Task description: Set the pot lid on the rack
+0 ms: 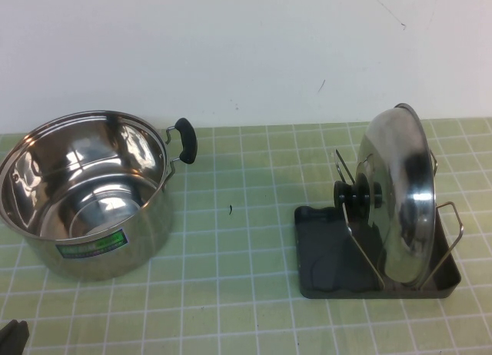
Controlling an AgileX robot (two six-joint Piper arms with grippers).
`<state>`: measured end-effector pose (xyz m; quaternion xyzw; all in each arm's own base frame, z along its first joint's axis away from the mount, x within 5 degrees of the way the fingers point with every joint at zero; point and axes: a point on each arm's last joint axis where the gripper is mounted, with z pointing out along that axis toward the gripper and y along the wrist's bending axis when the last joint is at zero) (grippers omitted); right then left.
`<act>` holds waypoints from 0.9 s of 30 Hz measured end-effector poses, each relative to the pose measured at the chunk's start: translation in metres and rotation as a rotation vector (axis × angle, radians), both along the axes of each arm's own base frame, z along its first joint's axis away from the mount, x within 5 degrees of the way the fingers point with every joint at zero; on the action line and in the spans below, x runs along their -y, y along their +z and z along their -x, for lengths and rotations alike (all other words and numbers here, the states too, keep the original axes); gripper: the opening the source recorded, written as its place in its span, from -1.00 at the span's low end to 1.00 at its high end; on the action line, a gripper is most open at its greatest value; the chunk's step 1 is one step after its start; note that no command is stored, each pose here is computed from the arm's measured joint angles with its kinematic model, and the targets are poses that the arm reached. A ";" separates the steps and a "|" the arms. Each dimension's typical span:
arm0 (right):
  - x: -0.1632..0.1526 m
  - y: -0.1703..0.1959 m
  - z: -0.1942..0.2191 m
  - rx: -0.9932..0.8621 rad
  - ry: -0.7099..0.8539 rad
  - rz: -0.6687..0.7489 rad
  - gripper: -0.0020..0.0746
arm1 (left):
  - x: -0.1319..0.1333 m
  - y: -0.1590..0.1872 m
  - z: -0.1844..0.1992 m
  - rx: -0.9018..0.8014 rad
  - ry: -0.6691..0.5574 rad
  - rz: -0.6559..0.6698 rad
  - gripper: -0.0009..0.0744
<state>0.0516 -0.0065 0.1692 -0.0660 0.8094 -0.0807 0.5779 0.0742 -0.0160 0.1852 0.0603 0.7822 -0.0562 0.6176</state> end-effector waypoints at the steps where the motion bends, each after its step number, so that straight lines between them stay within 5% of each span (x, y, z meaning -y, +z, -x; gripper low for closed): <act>1: 0.000 0.000 0.000 0.000 0.000 0.000 -0.95 | 0.000 0.000 0.000 0.000 0.000 0.000 -0.98; 12: 0.000 0.000 0.000 0.000 0.000 0.001 -0.95 | 0.001 0.002 0.000 0.022 -0.023 -0.004 -0.98; 22: 0.000 0.000 0.000 0.000 0.000 0.004 -0.95 | -0.022 0.001 0.011 0.031 0.236 0.164 -0.98; 27: 0.000 0.000 0.000 0.000 -0.001 0.006 -0.95 | -0.023 -0.006 0.020 -0.005 0.243 0.092 -0.98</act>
